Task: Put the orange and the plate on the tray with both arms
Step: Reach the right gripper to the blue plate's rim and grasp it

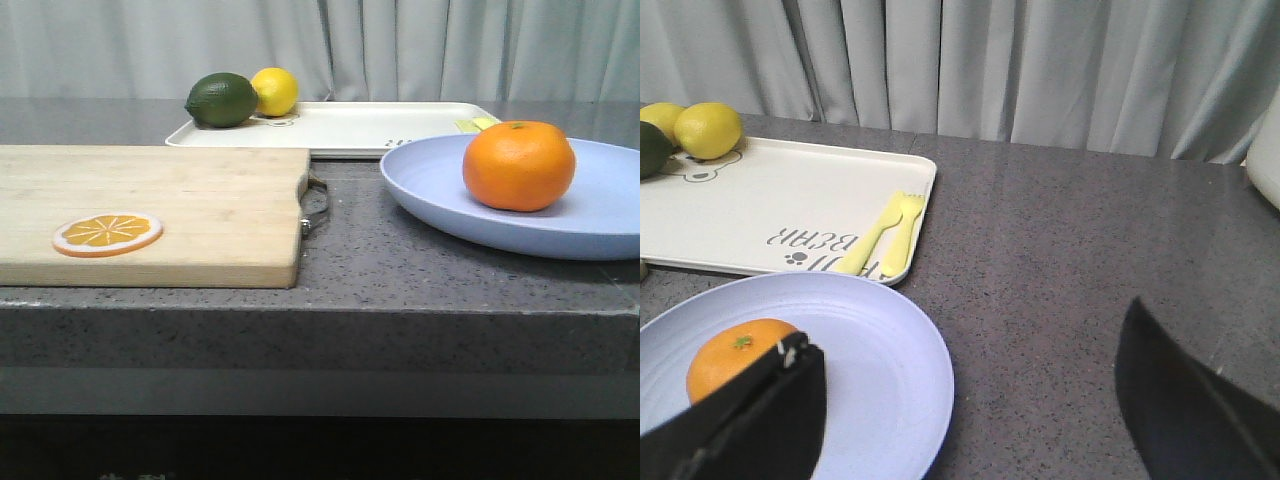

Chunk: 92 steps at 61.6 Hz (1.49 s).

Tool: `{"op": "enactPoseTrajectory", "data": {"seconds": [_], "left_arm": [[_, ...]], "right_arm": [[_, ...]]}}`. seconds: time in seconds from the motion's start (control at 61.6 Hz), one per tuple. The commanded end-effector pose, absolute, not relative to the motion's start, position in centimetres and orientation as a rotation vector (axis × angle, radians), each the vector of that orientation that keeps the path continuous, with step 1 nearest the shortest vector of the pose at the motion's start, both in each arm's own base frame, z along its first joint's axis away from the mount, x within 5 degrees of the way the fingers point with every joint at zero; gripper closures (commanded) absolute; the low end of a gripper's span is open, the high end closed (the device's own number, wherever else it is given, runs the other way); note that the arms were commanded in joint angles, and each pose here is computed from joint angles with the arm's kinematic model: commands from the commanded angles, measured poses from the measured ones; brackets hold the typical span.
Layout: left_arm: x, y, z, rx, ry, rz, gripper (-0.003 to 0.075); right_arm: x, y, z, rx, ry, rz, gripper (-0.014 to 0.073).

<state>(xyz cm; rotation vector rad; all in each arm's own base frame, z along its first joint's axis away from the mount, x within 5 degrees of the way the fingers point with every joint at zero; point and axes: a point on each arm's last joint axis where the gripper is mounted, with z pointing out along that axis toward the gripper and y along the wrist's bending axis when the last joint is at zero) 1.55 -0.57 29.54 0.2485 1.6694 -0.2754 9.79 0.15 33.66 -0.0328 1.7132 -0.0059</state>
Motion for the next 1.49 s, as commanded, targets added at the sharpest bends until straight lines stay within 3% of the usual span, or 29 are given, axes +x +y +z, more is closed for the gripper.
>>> {"op": "enactPoseTrajectory", "data": {"seconds": [0.0,0.195,0.519,0.812,1.12,1.331,1.477], "left_arm": [[1.7,-0.7,31.0,0.228,1.592,-0.297,0.0738],[1.7,-0.7,31.0,0.228,1.592,-0.297,0.0738],[1.7,-0.7,31.0,0.228,1.592,-0.297,0.0738],[1.7,-0.7,31.0,0.228,1.592,-0.297,0.0738],[1.7,-0.7,31.0,0.228,1.592,-0.297,0.0738],[1.7,-0.7,31.0,0.228,1.592,-0.297,0.0738],[1.7,-0.7,31.0,0.228,1.592,-0.297,0.0738]], "right_arm": [[9.8,0.1,35.4,-0.031,1.625,-0.011,-0.0006],[11.6,0.1,36.0,-0.015,1.779,0.004,-0.0006],[19.3,-0.6,37.3,0.127,2.061,0.035,-0.0006],[25.4,-3.4,34.4,0.237,2.276,0.024,-0.0006],[30.5,-2.9,30.5,0.076,2.488,0.367,-0.0006],[31.9,-3.3,29.2,0.079,2.529,0.399,-0.0003],[32.5,-3.2,27.8,0.098,2.57,0.443,0.0099]]}}
